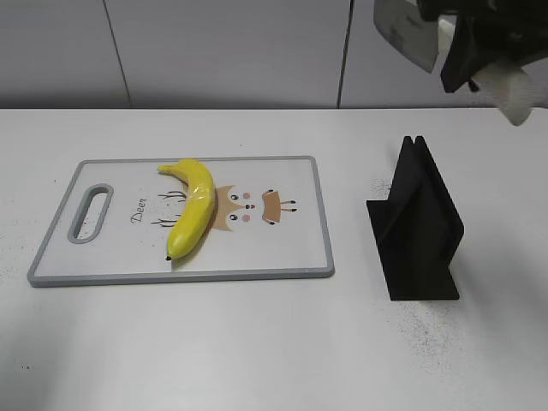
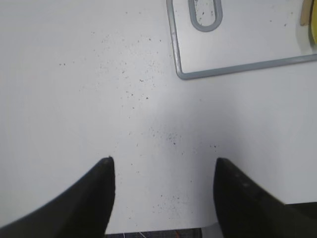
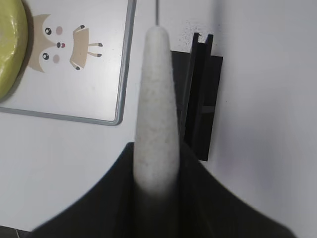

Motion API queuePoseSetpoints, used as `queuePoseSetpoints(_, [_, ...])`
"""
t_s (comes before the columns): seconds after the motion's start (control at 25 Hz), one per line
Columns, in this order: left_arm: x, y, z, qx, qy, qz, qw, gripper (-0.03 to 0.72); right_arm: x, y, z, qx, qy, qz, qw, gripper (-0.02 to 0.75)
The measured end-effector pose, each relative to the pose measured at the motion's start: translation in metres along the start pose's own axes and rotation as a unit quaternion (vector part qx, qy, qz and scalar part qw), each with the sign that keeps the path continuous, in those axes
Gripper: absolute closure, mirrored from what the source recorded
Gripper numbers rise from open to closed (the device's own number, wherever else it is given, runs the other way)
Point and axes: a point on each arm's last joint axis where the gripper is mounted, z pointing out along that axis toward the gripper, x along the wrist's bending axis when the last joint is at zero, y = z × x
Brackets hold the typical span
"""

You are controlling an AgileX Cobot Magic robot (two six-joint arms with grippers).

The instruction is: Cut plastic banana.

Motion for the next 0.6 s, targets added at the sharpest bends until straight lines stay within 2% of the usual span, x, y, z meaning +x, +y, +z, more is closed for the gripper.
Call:
queuePoseSetpoints(0.16, [-0.005, -0.034, -0.008, -0.016, 0.002, -0.004, 1.000, 0.100, -0.006, -0.019, 0.004, -0.003, 0.000, 0.015, 1.000, 0.580])
queuePoseSetpoints(0.4, [-0.013, -0.090, -0.010, -0.045, 0.005, -0.012, 0.999, 0.101, -0.015, -0.045, 0.027, 0.028, -0.012, 0.027, 0.999, 0.580])
queuePoseSetpoints(0.6, [-0.019, -0.132, -0.011, -0.105, 0.010, -0.029, 0.994, 0.102, -0.019, -0.058, 0.045, 0.034, -0.018, 0.034, 0.999, 0.580])
